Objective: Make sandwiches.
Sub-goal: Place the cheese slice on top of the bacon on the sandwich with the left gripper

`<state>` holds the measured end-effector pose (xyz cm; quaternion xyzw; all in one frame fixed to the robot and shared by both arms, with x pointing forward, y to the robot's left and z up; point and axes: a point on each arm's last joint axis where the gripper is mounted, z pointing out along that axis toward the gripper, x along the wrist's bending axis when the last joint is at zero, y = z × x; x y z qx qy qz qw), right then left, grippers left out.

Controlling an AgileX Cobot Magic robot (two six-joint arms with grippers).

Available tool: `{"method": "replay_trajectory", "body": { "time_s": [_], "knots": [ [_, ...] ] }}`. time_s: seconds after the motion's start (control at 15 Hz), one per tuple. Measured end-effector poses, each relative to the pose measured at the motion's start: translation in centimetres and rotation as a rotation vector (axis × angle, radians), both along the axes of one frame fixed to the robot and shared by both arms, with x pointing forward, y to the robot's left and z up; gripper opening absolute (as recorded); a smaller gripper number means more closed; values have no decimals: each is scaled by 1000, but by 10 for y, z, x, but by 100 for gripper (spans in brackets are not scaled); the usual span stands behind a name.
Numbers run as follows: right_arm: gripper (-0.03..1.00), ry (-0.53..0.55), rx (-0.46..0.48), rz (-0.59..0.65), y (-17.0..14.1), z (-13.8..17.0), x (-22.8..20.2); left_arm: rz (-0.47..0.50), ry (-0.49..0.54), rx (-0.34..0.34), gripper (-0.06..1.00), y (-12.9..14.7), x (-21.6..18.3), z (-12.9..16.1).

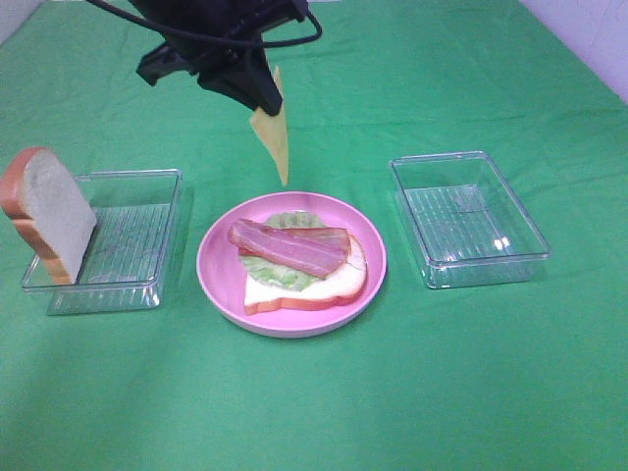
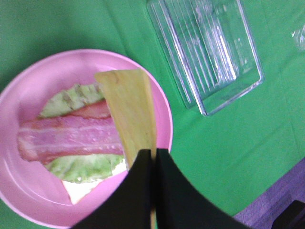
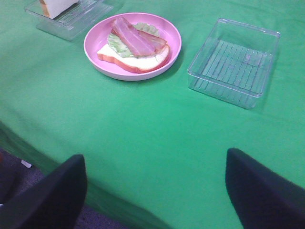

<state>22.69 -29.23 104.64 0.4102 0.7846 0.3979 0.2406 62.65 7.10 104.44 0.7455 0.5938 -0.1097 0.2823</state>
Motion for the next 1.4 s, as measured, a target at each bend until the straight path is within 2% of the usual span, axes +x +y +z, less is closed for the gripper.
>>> {"method": "replay_trajectory", "body": {
  "time_s": [0.27,0.4,0.47,0.53,0.6,0.93,1.4],
  "knots": [
    [76,0,0,0,0,0,0,-94,92,8,0,-36,-11,-37],
    [76,0,0,0,0,0,0,-139,163,45,0,-47,-16,-61],
    [76,0,0,0,0,0,0,-159,206,97,0,-46,-16,-79],
    [76,0,0,0,0,0,0,-159,206,97,0,-46,-16,-79],
    [76,0,0,0,0,0,0,-176,221,159,0,-43,-14,-95],
    [76,0,0,0,0,0,0,-145,147,312,0,-31,-5,-104],
    [76,1,0,0,0,0,0,-100,38,281,1,-34,5,-102]
  ]
}}
